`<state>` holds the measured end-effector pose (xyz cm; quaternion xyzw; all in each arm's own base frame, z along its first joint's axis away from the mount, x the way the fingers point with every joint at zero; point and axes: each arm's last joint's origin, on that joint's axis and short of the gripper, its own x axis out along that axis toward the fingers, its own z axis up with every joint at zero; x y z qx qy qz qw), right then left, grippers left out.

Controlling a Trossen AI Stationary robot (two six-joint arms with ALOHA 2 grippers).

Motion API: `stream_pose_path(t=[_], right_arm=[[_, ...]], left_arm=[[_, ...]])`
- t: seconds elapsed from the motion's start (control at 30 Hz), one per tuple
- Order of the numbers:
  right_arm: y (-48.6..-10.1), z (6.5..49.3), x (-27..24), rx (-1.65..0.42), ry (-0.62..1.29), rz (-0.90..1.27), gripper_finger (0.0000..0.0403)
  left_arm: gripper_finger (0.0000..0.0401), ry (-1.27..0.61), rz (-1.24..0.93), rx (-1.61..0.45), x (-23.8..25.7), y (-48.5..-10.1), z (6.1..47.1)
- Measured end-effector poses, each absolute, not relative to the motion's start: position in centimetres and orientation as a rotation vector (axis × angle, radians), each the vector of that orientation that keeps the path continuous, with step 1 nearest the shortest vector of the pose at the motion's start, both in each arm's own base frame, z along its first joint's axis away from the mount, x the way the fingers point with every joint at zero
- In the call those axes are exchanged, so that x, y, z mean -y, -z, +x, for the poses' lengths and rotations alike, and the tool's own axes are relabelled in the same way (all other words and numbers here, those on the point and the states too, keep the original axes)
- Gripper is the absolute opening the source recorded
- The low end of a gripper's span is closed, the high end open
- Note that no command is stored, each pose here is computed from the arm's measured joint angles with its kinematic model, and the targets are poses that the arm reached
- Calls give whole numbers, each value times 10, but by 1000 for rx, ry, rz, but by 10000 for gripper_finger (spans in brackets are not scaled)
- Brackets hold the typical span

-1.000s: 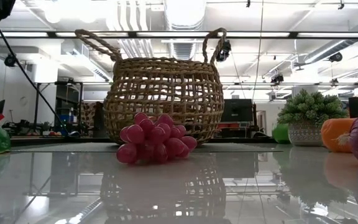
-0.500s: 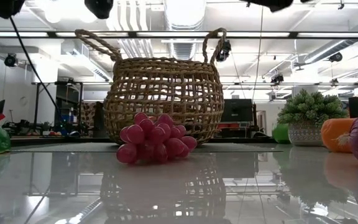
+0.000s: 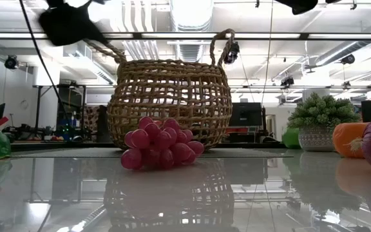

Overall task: Build produce basket
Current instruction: Put the watermelon into the basket

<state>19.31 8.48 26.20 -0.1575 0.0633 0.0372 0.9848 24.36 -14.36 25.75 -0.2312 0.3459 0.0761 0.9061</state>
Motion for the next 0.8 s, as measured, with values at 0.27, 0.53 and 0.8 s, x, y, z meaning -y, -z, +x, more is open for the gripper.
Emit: stream_pose_path(t=[0.27,0.53,0.8], right_arm=[[-256,195,-86,-151,-78,-328,327],[-254,197,-87,-162,-78,-329,327],[-252,198,-87,-173,-77,-304,327]], left_arm=[[233,-475,-718,-1265,149,-247,234],[233,-759,-555,-1553,140,-224,215],[233,-888,-451,-1518,131,-217,211]])
